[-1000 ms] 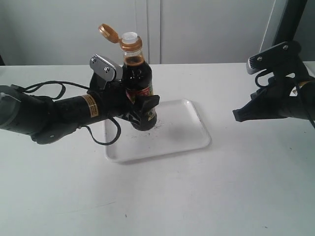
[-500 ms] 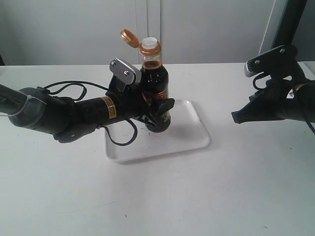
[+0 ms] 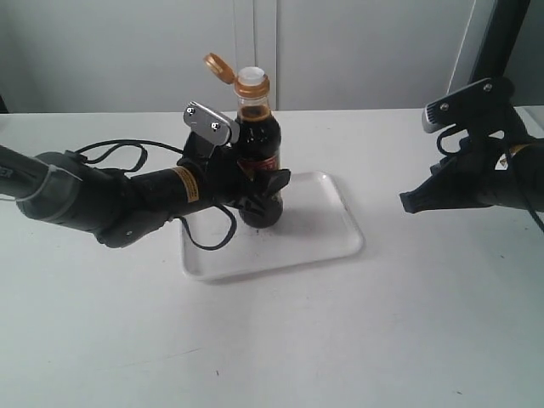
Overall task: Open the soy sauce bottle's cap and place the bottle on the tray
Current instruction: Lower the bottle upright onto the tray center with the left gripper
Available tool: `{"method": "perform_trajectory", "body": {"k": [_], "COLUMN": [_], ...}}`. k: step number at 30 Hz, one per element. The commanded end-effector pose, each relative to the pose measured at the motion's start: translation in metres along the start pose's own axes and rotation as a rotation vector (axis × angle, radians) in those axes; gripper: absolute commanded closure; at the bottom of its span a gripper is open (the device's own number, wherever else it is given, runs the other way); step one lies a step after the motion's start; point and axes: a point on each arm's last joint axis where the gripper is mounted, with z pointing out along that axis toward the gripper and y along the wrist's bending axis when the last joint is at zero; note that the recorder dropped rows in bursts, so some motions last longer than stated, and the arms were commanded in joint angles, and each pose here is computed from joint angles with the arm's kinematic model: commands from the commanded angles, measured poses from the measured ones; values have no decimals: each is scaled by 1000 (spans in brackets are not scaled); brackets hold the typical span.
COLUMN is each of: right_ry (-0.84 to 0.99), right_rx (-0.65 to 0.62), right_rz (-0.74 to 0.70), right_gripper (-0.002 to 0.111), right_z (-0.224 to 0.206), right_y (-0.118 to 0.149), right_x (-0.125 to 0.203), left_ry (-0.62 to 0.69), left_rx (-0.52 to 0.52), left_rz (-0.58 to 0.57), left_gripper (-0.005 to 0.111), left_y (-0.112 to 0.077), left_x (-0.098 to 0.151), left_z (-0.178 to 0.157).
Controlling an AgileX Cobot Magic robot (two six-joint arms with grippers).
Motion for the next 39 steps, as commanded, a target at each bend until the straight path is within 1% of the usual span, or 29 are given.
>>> {"method": "perform_trajectory", "body": {"k": [1,5,13,15,16,18,22,23,25,26,27,28,35,39], "right_ry": [-2,0,0,-2,-2,-2,-2,-2,-2,-2,-2,-2,-2,-2], "right_rx": [6,6,6,6,6,6,6,6,6,6,6,6,6,6], "right_rz": [5,5,5,5,5,5,5,5,5,5,5,5,5,5], "right_gripper": [108,108,108,108,108,108,108,108,108,108,108,108,108,108], "right_z": [0,0,0,0,0,0,0,0,0,0,0,0,0,0], "right_y": [-2,-2,-2,-2,-2,-2,-2,-2,-2,-2,-2,-2,-2,-2], "right_x": [1,1,1,1,1,1,1,1,1,1,1,1,1,1], "left_ry": [-153,-138,-92,-76,-76,-78,-76,-75,-77,-77,-78,-78,-78,-72], "left_rx": [8,7,-6,-5,-4,0,8,9,10,10,7,7,7,3], "left_rz": [-33,-26,-16,-16,-14,-10,4,17,17,17,14,14,14,27], "left_gripper": [107,107,107,104,100,87,49,35,18,12,8,7,7,7], "left_y": [0,1,2,2,2,2,1,1,1,1,1,1,1,1], "left_x": [-15,-7,-3,-2,-2,-3,-3,-3,-3,-3,-3,-3,-3,-10], "left_z": [3,6,8,8,8,8,8,8,8,8,8,8,8,4]}}
